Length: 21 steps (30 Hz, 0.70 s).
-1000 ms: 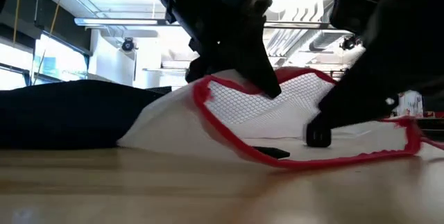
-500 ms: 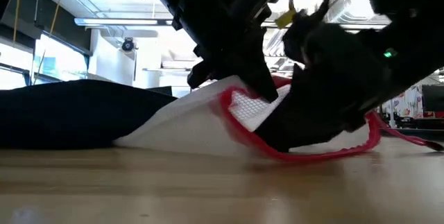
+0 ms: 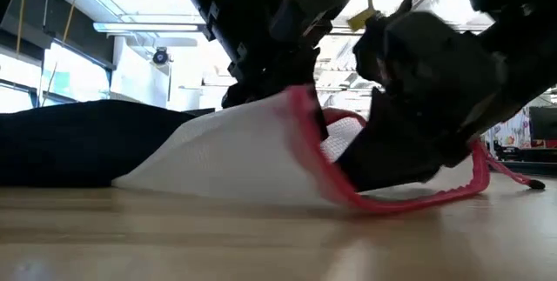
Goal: Unpack backpack
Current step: Remove the black pen from the transparent pink zip bag
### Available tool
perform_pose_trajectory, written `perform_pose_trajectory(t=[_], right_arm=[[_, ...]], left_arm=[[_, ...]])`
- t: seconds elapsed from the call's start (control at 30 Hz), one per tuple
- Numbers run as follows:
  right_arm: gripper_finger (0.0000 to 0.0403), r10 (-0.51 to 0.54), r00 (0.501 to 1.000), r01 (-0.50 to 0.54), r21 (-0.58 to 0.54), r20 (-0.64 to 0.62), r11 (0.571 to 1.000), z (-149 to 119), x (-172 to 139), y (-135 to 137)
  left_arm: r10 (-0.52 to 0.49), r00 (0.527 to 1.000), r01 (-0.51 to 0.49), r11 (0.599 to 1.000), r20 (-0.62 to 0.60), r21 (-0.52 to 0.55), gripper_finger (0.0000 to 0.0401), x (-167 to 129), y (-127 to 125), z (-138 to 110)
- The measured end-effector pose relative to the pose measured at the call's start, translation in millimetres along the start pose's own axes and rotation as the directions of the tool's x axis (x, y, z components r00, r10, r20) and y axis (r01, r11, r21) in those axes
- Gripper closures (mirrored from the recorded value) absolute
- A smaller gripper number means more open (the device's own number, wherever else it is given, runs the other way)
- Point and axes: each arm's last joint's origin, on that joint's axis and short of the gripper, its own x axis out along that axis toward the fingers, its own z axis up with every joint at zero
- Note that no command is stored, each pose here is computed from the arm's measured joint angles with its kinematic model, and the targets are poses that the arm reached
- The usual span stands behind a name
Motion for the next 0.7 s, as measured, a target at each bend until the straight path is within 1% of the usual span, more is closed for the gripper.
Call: perform_pose_trajectory(t=[0.07,0.17,0.27,0.4,0.5,0.57,0.63,0.7], right_arm=[[0.0389,-0.001,1.000,0.001,0.004,-0.019,1.000,-0.4,-7.8,3.6],[0.0395,0.000,0.999,-0.001,-0.023,-0.050,1.000,-1.2,-21.7,8.3],[0.0396,-0.002,0.994,-0.002,-0.034,-0.108,0.999,-1.5,-38.6,12.3],[0.0396,-0.067,0.982,0.068,-0.001,-0.178,0.998,-6.8,-64.6,13.0],[0.0396,-0.114,0.975,0.122,0.029,-0.190,0.992,-8.1,-85.2,13.2],[0.0396,-0.126,0.975,0.139,0.058,-0.181,0.989,-7.9,-96.8,14.3],[0.0396,-0.119,0.980,0.133,0.079,-0.162,0.988,-5.7,-108.6,16.5],[0.0397,-0.082,0.985,0.097,0.094,-0.154,0.991,-2.5,-119.5,20.7]], left_arm=[[0.010,1.000,-0.010,1.000,-0.012,0.013,0.0401,-0.1,0.8,-1.4],[0.025,0.999,-0.024,0.999,-0.025,0.041,0.0401,-0.6,0.9,-3.9],[0.046,0.998,-0.044,0.998,-0.035,0.048,0.0401,-1.0,1.8,-5.8],[0.036,0.999,-0.034,0.997,-0.028,0.073,0.0401,-2.0,-1.9,-7.7],[0.015,1.000,-0.013,0.993,-0.016,0.116,0.0401,-3.6,-8.2,-10.5],[-0.023,1.000,0.024,0.987,-0.013,0.161,0.0401,-5.5,-15.3,-13.6],[-0.066,0.998,0.066,0.973,-0.009,0.220,0.0401,-7.7,-23.2,-17.0],[-0.103,0.995,0.102,0.956,-0.010,0.275,0.0401,-10.2,-31.0,-21.4]])
